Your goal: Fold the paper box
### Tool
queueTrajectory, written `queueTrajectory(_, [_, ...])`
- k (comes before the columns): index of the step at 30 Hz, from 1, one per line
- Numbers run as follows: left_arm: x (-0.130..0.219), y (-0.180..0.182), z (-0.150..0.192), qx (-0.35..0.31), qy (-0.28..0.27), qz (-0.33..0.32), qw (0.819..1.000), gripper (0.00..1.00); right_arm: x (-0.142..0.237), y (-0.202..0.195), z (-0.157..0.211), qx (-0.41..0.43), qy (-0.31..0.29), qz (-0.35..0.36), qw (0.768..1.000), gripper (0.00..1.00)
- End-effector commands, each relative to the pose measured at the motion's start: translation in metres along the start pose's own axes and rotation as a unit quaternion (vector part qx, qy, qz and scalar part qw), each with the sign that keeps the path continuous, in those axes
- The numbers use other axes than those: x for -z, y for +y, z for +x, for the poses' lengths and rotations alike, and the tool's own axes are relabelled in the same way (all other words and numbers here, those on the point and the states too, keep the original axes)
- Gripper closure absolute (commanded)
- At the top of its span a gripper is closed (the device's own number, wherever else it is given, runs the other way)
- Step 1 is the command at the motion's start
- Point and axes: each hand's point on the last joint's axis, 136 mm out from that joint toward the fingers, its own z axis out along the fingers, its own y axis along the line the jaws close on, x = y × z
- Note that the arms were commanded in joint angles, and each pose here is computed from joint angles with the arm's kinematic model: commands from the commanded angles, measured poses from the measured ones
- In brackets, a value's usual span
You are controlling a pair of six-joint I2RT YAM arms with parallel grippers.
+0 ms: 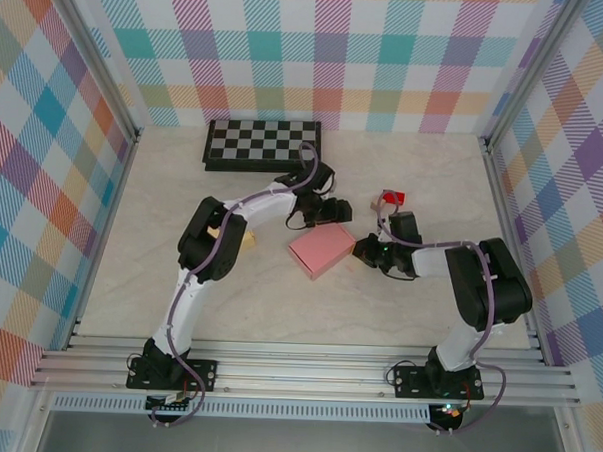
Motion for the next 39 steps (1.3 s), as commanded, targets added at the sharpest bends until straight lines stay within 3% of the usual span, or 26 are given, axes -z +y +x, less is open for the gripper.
queueTrajectory(1, [-0.028, -0.056, 0.048, -0.015, 0.072, 0.063, 0.995, 0.27, -0.005, 0.046, -0.013, 0.046, -0.050, -0.072, 0.995, 0.92])
queueTrajectory(8, [-0.032, -0.044, 0.014, -0.007, 0.061, 0.043, 0.997, 0.27, 0.007, 0.043, 0.005, 0.009, -0.101, -0.019, 0.995, 0.92])
queueTrajectory(14, [-0.001, -0.027, -0.051, 0.010, 0.001, 0.024, 1.000, 0.25, 0.031, 0.026, 0.025, 0.028, -0.104, 0.051, 0.993, 0.85])
queueTrajectory(20, [0.087, -0.018, -0.114, 0.025, -0.084, 0.009, 0.996, 0.23, 0.070, 0.017, 0.031, 0.113, -0.077, 0.132, 0.982, 0.78])
queueTrajectory(23, [0.149, -0.010, -0.117, 0.000, -0.130, -0.046, 0.990, 0.22, 0.109, 0.021, 0.012, 0.168, -0.130, 0.174, 0.962, 0.70])
queueTrajectory(26, [0.221, 0.009, -0.102, -0.006, -0.192, -0.099, 0.976, 0.21, 0.158, 0.037, -0.021, 0.238, -0.210, 0.217, 0.923, 0.60])
queueTrajectory(29, [0.287, 0.046, -0.069, 0.017, -0.269, -0.131, 0.954, 0.18, 0.201, 0.044, -0.048, 0.272, -0.267, 0.260, 0.887, 0.53])
queueTrajectory(32, [0.351, 0.102, -0.017, 0.044, -0.354, -0.200, 0.913, 0.14, 0.231, 0.037, -0.073, 0.269, -0.326, 0.298, 0.856, 0.43])
queueTrajectory(35, [0.394, 0.166, 0.039, 0.053, -0.431, -0.306, 0.847, 0.04, 0.243, 0.013, -0.094, 0.233, -0.346, 0.335, 0.845, 0.32])
queueTrajectory(36, [0.405, 0.190, 0.058, 0.058, -0.460, -0.349, 0.815, 0.00, 0.245, 0.003, -0.101, 0.218, -0.349, 0.346, 0.843, 0.25])
queueTrajectory(37, [0.411, 0.209, 0.073, 0.055, -0.488, -0.378, 0.785, 0.00, 0.245, -0.007, -0.106, 0.206, -0.354, 0.353, 0.841, 0.16])
queueTrajectory(39, [0.410, 0.253, 0.112, 0.090, -0.507, -0.417, 0.749, 0.00, 0.240, -0.022, -0.114, 0.199, -0.362, 0.347, 0.842, 0.05])
